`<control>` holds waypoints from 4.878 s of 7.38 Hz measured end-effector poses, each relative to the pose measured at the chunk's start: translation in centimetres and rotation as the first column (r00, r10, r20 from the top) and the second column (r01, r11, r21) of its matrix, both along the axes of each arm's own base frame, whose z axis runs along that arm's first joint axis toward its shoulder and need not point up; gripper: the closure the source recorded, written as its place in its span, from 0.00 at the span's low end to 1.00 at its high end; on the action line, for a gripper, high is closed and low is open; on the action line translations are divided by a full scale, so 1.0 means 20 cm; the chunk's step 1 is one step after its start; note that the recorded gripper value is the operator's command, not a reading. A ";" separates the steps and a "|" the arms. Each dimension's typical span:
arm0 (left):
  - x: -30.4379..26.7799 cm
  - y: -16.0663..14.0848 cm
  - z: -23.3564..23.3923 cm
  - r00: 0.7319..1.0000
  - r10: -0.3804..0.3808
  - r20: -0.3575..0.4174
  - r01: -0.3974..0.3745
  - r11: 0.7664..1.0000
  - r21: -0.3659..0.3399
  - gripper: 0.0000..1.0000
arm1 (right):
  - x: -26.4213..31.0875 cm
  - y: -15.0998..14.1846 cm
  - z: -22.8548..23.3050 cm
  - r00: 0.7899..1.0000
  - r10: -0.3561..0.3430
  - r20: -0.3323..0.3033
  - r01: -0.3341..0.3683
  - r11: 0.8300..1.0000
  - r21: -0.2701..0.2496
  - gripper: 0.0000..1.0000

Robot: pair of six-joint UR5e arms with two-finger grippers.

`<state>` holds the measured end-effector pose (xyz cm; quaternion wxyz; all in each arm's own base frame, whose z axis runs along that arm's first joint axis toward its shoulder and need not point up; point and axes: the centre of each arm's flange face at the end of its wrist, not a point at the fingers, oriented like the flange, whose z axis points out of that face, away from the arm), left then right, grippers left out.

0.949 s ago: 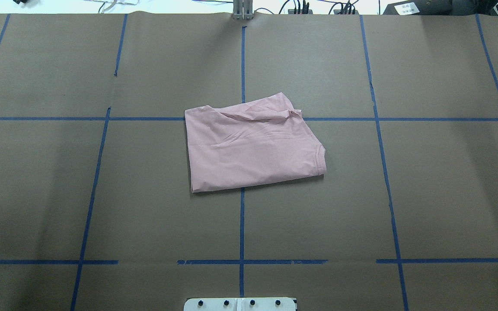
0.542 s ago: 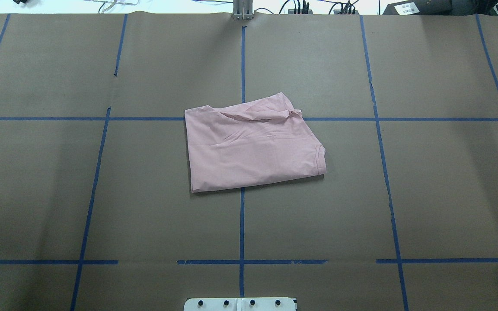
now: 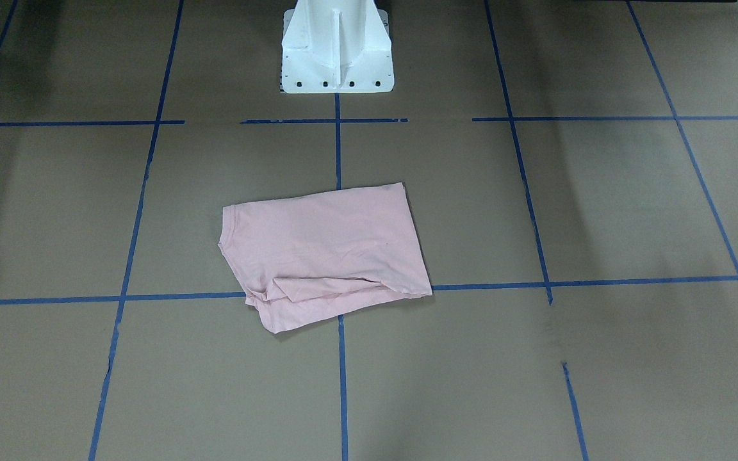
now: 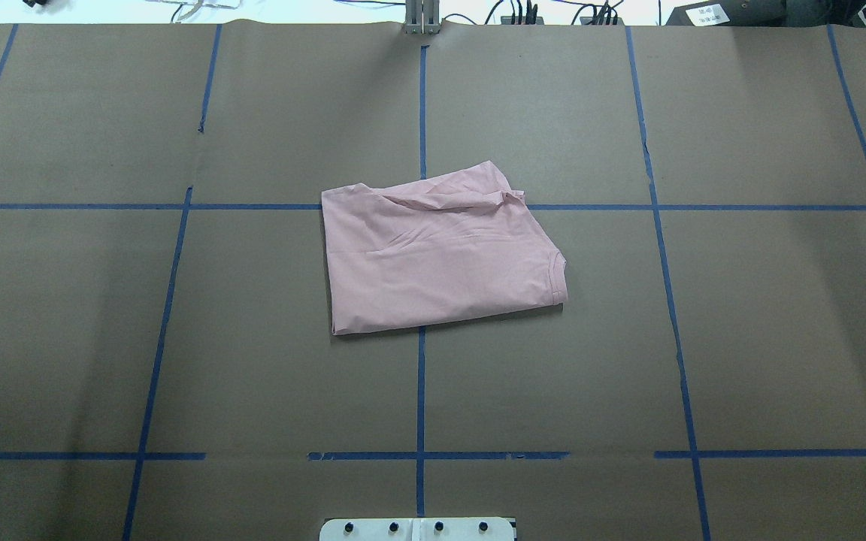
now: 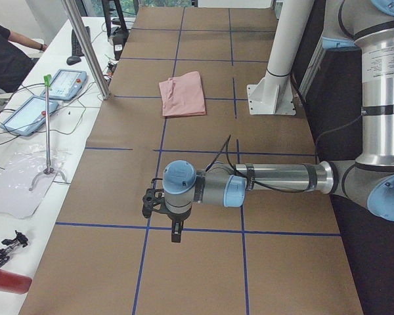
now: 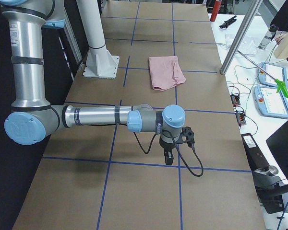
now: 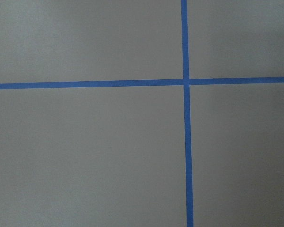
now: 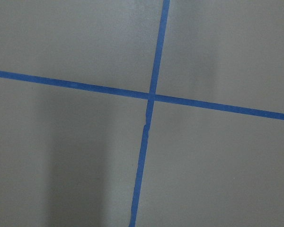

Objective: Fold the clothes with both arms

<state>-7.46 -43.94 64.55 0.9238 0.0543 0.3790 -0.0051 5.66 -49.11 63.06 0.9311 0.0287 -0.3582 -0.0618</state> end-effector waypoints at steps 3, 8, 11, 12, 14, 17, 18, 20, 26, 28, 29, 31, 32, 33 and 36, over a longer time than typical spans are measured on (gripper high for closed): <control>0.01 0.02 -0.06 1.000 0.002 -0.002 -0.001 1.000 0.021 0.00 | -0.07 0.01 -0.04 1.000 -0.013 0.005 0.013 1.000 0.001 0.00; 0.02 0.01 -0.07 1.000 0.005 0.000 -0.005 1.000 0.026 0.00 | -0.18 0.09 -0.10 1.000 0.018 0.004 -0.018 0.999 -0.042 0.00; 0.02 0.02 -0.06 1.000 0.009 0.000 -0.009 1.000 0.024 0.00 | -0.18 0.11 -0.09 1.000 0.015 0.009 -0.015 0.999 -0.046 0.00; 0.02 0.02 -0.06 1.000 0.010 0.001 -0.010 1.000 0.023 0.00 | -0.18 0.11 -0.09 1.000 0.014 0.010 -0.014 0.999 -0.043 0.00; 0.02 0.03 -0.05 1.000 0.013 0.001 -0.014 1.000 0.020 0.00 | -0.18 0.12 -0.11 1.000 0.014 0.021 -0.013 0.999 -0.037 0.00; 0.07 0.05 -0.04 0.999 0.037 0.010 -0.037 0.999 -0.020 0.00 | -0.19 0.12 -0.13 0.999 0.012 0.050 -0.010 0.999 -0.037 0.00; 0.08 0.09 -0.09 0.998 0.064 0.014 -0.064 0.997 -0.041 0.00 | -0.19 0.12 -0.14 0.999 0.012 0.051 -0.010 0.999 -0.035 0.00; 0.09 0.19 -0.15 0.983 0.181 0.019 -0.180 0.983 -0.040 0.00 | -0.20 0.12 -0.14 0.999 0.011 0.053 -0.009 0.999 -0.034 0.00; 0.09 0.22 -0.15 0.979 0.205 -0.008 -0.205 0.978 -0.049 0.00 | -0.20 0.12 -0.18 0.998 0.016 0.053 -0.015 1.000 -0.022 0.00; 0.10 0.21 -0.16 0.983 0.185 -0.013 -0.186 0.981 -0.049 0.00 | -0.20 0.12 -0.19 0.998 0.019 0.053 -0.018 1.000 -0.022 0.00; 0.10 0.20 -0.16 0.983 0.183 -0.013 -0.183 0.982 -0.046 0.00 | -0.20 0.12 -0.19 0.998 0.019 0.052 -0.018 1.000 -0.021 0.00; 0.10 0.19 -0.17 0.983 0.182 -0.011 -0.183 0.982 -0.042 0.00 | -0.20 0.11 -0.20 0.998 0.020 0.052 -0.019 1.000 -0.019 0.00; 0.10 0.19 -0.17 0.983 0.183 -0.011 -0.183 0.982 -0.040 0.00 | -0.20 0.10 -0.20 0.998 0.020 0.053 -0.019 1.000 -0.018 0.00; 0.10 0.18 -0.17 0.983 0.183 -0.011 -0.183 0.982 -0.040 0.00 | -0.20 0.10 -0.20 0.998 0.019 0.053 -0.019 1.000 -0.017 0.00; 0.10 0.18 -0.17 0.983 0.183 -0.012 -0.183 0.982 -0.039 0.00 | -0.20 0.11 -0.19 0.998 0.018 0.053 -0.017 1.000 -0.018 0.00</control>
